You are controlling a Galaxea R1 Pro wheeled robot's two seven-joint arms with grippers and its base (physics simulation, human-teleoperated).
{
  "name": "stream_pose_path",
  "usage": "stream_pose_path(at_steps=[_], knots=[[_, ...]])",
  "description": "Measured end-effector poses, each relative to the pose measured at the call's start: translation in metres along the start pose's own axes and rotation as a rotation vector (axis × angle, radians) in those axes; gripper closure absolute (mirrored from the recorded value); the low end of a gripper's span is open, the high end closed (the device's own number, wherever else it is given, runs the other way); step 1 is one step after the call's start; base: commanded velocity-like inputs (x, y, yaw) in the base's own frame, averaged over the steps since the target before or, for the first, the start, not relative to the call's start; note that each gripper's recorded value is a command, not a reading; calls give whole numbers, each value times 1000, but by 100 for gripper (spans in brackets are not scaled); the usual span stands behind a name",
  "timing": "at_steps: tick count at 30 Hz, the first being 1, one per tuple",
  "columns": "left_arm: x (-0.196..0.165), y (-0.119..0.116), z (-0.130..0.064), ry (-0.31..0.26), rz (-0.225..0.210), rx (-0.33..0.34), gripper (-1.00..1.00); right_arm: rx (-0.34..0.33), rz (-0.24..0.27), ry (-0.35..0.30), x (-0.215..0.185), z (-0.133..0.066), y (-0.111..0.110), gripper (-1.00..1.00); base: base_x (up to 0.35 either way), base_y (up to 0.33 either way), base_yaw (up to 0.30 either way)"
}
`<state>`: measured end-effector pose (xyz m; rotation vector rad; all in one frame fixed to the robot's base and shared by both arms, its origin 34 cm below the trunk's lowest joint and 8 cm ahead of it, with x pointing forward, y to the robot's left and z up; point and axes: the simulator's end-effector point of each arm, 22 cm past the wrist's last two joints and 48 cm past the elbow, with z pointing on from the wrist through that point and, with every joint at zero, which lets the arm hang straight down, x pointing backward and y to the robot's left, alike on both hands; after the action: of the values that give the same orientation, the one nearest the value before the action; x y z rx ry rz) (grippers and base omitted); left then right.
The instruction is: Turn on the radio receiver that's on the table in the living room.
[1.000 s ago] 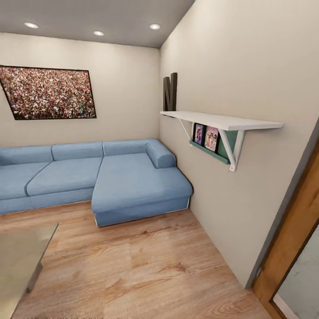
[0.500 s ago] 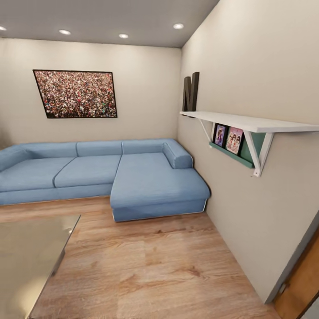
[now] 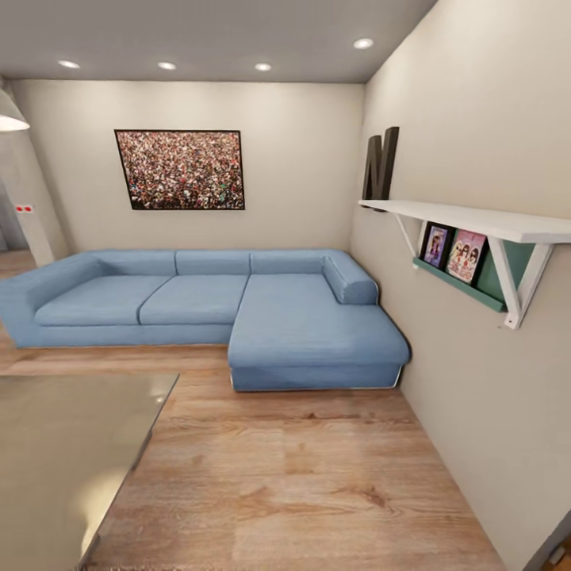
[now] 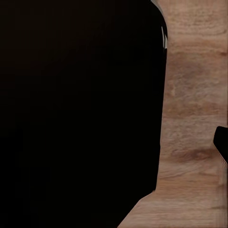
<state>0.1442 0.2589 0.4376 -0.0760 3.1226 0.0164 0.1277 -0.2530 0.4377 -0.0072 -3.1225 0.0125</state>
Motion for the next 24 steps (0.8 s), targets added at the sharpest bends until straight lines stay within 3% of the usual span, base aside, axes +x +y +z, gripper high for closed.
stream_pose_path(at_steps=[24], knots=[[1, -1, 0, 2, 2, 1, -100, 0, 0, 2, 1, 0, 0, -100, 0, 0, 270]])
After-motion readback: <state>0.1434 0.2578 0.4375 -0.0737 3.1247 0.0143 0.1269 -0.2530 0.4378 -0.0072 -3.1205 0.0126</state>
